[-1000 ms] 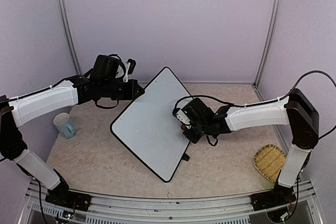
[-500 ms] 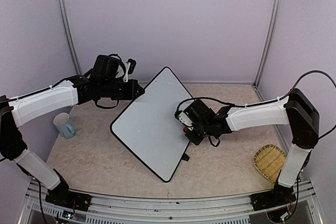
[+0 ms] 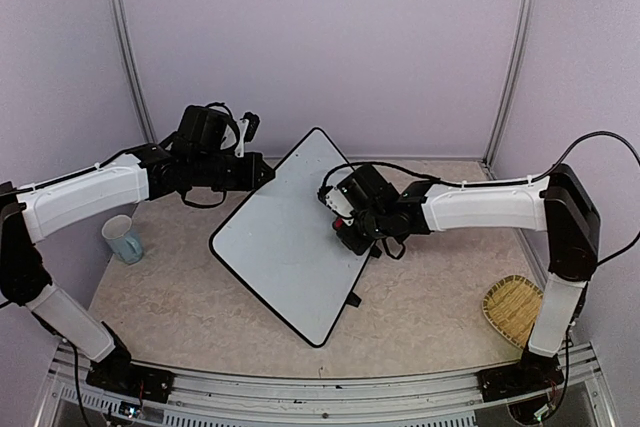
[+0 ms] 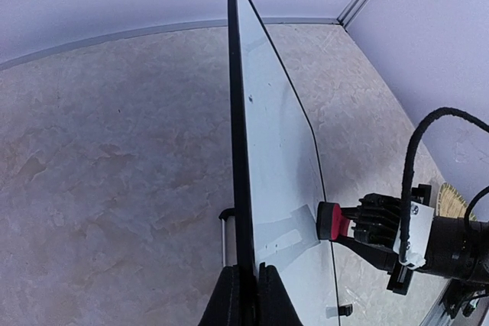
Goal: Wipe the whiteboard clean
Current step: Erase the whiteboard at the center of the board.
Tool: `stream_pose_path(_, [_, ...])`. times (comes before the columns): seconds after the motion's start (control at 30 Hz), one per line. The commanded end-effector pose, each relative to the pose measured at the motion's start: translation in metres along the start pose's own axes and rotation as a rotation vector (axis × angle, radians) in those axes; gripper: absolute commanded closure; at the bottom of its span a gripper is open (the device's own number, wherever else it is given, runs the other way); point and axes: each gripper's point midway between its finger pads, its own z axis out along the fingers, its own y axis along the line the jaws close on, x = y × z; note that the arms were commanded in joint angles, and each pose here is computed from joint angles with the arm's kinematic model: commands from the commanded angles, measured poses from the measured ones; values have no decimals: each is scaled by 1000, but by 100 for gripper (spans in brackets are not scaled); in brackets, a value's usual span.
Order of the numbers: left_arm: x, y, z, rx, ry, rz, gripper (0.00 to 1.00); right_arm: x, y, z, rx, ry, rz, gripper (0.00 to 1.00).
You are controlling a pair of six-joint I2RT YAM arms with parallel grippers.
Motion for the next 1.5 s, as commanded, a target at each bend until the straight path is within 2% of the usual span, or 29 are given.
stream_pose_path(0.0, [17, -7, 4, 22, 42, 68, 100, 18, 7, 20, -23, 54, -14, 79])
stream_pose_path(0.4, [19, -13, 3, 32, 46, 101, 100, 92, 18, 33, -135, 196, 41, 79])
stream_pose_path(0.53, [21, -13, 4, 29, 53, 103, 100, 98, 23, 32, -165, 200, 45, 79])
stream_pose_path(0.7, [21, -14, 4, 29, 52, 106, 100, 90, 27, 26, -200, 172, 35, 79])
stream_pose_path(1.13, [23, -15, 4, 21, 55, 108, 100, 18, 29, 2, -268, -4, 45, 79])
stream_pose_path(1.33, [24, -15, 4, 22, 56, 110, 100, 28, 22, 14, -215, 41, 50, 79])
stream_pose_path(1.47, [25, -16, 5, 28, 58, 110, 100, 25, 22, 17, -240, 38, 66, 79])
